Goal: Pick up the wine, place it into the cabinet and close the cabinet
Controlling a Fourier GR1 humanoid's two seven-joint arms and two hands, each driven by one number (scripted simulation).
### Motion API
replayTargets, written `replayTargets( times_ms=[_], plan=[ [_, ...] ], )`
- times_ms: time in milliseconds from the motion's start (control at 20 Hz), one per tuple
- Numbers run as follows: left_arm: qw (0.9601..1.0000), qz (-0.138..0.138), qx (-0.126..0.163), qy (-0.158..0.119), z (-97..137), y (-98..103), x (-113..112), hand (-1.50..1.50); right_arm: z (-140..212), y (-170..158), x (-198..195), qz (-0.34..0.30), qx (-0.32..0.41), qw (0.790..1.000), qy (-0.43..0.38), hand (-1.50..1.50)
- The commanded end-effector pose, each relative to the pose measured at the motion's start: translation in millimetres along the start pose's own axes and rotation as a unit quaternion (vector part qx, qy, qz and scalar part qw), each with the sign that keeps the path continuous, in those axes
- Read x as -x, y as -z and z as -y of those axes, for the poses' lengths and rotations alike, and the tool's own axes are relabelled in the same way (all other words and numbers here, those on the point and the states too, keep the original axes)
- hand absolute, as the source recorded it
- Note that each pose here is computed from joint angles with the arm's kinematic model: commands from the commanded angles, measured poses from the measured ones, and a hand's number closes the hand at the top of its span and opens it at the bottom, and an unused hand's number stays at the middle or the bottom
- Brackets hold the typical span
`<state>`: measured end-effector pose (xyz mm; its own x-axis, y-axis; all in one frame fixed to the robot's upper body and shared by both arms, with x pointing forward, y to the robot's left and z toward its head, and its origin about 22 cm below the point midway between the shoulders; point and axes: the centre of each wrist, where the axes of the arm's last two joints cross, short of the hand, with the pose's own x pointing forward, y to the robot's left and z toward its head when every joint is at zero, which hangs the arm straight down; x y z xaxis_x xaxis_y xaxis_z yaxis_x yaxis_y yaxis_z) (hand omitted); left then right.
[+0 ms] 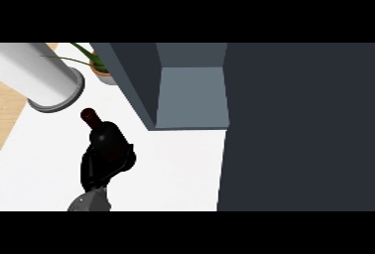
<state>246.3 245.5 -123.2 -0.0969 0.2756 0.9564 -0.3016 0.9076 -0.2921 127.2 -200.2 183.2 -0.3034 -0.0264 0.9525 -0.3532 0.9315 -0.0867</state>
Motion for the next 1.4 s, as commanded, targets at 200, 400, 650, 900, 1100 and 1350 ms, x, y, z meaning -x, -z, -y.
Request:
replayTargets(
  times_ms=[200,400,650,900,1100,1350],
  plan=[
    [0.9987,0.036,0.035,0.015,3.0,-6.0,-0.7,1.50,0.8,-37.4,-41.9,0.044,-0.011,0.999,0.022,-1.50],
    [0.9951,0.035,0.091,-0.017,-27.3,-40.8,-5.3,1.50,-0.1,-30.8,-35.6,0.043,-0.010,0.999,0.020,-1.50],
    [0.9876,0.077,0.128,-0.047,-19.9,-43.0,-25.6,1.50,-3.3,-34.0,-36.2,0.038,-0.003,0.999,0.028,-1.50],
    [0.9826,0.081,0.160,-0.049,20.2,-44.9,-40.7,1.50,1.1,-29.8,-39.2,0.045,-0.014,0.999,0.026,-1.50],
    [0.9819,0.063,0.174,-0.043,36.1,-41.7,-55.8,1.50,-3.3,-33.8,-40.4,0.043,-0.013,0.999,0.023,-1.50],
    [0.9775,0.075,0.193,-0.040,82.2,-47.7,-101.4,1.50,1.4,-24.6,-34.4,0.044,-0.008,0.999,0.023,-1.50]
  ],
)
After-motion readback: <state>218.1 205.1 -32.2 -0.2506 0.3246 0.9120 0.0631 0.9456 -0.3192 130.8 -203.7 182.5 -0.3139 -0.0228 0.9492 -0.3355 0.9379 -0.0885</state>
